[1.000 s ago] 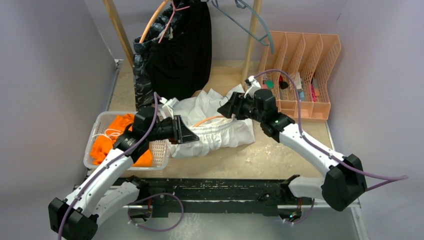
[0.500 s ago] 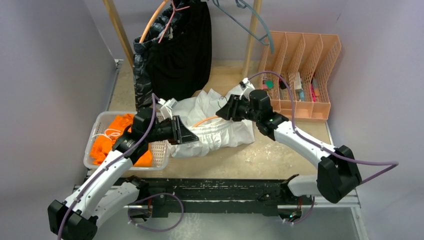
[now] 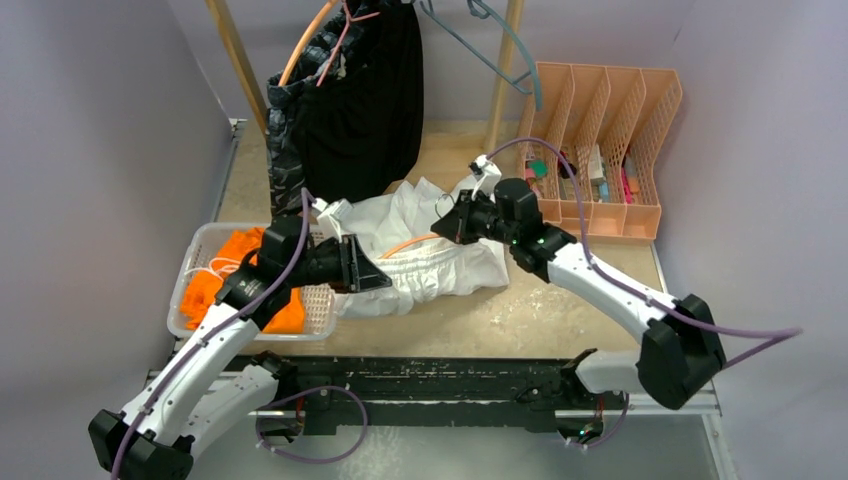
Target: Remove the shorts from the hanger
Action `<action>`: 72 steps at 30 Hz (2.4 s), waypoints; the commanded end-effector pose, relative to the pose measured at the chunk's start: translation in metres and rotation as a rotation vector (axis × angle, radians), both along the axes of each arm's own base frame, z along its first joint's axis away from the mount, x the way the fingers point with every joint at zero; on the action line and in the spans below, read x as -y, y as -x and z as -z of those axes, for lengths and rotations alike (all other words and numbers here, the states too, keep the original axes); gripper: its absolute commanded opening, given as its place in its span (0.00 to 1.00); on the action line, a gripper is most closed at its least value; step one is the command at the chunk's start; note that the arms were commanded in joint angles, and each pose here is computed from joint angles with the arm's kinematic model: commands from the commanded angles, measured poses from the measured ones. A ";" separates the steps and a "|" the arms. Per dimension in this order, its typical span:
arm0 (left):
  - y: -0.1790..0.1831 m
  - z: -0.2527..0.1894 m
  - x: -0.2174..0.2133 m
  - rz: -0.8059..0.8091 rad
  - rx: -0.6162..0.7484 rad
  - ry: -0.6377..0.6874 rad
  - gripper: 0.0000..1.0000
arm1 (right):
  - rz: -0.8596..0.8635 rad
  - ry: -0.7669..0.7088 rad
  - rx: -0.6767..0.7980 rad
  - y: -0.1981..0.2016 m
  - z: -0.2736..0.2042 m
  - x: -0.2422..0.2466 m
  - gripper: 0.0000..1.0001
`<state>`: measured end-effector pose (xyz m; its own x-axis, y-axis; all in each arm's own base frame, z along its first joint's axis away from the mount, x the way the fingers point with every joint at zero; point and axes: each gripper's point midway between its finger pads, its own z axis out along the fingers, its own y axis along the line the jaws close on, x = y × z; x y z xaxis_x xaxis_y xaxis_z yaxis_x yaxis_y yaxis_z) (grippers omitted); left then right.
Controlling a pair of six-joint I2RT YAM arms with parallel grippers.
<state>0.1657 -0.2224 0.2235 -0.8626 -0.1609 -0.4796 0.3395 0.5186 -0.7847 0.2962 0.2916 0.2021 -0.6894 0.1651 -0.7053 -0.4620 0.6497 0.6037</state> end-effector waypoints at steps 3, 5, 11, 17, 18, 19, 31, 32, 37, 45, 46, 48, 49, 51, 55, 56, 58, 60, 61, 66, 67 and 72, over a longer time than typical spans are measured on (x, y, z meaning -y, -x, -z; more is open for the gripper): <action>-0.016 -0.028 -0.014 -0.087 0.119 -0.075 0.48 | 0.080 -0.057 0.223 0.019 -0.082 0.026 0.00; -0.024 -0.035 -0.016 -0.130 0.132 -0.072 0.55 | 0.155 -0.002 0.251 0.022 -0.092 0.042 0.00; -0.050 -0.075 -0.009 -0.193 0.167 -0.033 0.63 | 0.283 0.159 0.334 0.041 -0.131 0.070 0.00; -0.064 -0.073 -0.008 -0.195 0.166 -0.093 0.69 | 0.363 0.291 0.260 0.031 -0.094 0.077 0.00; -0.065 -0.066 -0.012 -0.208 0.151 -0.133 0.70 | 0.382 0.331 0.226 0.028 -0.079 0.079 0.00; -0.066 -0.062 -0.018 -0.229 0.144 -0.169 0.70 | 0.403 0.345 0.188 0.028 -0.068 0.081 0.00; -0.066 -0.035 -0.046 -0.394 0.091 -0.242 0.77 | 0.451 0.174 0.229 0.034 -0.069 0.085 0.00; -0.067 -0.037 -0.040 -0.385 0.077 -0.212 0.77 | 0.455 0.171 0.238 0.034 -0.069 0.086 0.00; -0.074 -0.027 -0.030 -0.409 0.004 -0.248 0.75 | 0.486 0.203 0.264 0.031 -0.064 0.095 0.00; -0.074 -0.033 0.014 -0.383 0.037 -0.285 0.73 | 0.515 0.267 0.288 0.022 -0.053 0.099 0.00; -0.072 -0.030 0.017 -0.383 0.038 -0.311 0.73 | 0.518 0.276 0.285 0.021 -0.050 0.100 0.00; -0.067 -0.022 0.023 -0.383 0.042 -0.362 0.73 | 0.522 0.292 0.280 0.020 -0.046 0.100 0.00; -0.066 -0.018 0.024 -0.380 0.041 -0.376 0.71 | 0.526 0.298 0.278 0.020 -0.045 0.101 0.00; -0.063 -0.008 0.025 -0.372 0.030 -0.408 0.69 | 0.528 0.299 0.279 0.020 -0.045 0.102 0.00; -0.067 0.005 0.014 -0.420 0.026 -0.484 0.69 | 0.516 0.265 0.304 0.023 -0.051 0.102 0.00; -0.070 0.004 0.013 -0.443 0.030 -0.484 0.69 | 0.511 0.255 0.307 0.024 -0.052 0.101 0.00; -0.080 0.003 0.003 -0.530 0.035 -0.506 0.70 | 0.505 0.227 0.306 0.026 -0.052 0.099 0.00; -0.088 -0.002 0.003 -0.582 0.039 -0.496 0.70 | 0.493 0.212 0.313 0.026 -0.050 0.096 0.00; -0.091 -0.006 0.008 -0.588 0.041 -0.468 0.70 | 0.492 0.211 0.316 0.025 -0.050 0.096 0.00; -0.096 -0.015 0.043 -0.522 0.036 -0.306 0.71 | 0.484 0.245 0.284 0.025 -0.041 0.094 0.00; -0.096 -0.011 0.047 -0.507 0.031 -0.308 0.71 | 0.484 0.243 0.282 0.026 -0.041 0.094 0.00; -0.092 0.020 0.042 -0.481 -0.003 -0.419 0.53 | 0.475 0.207 0.284 0.029 -0.044 0.093 0.00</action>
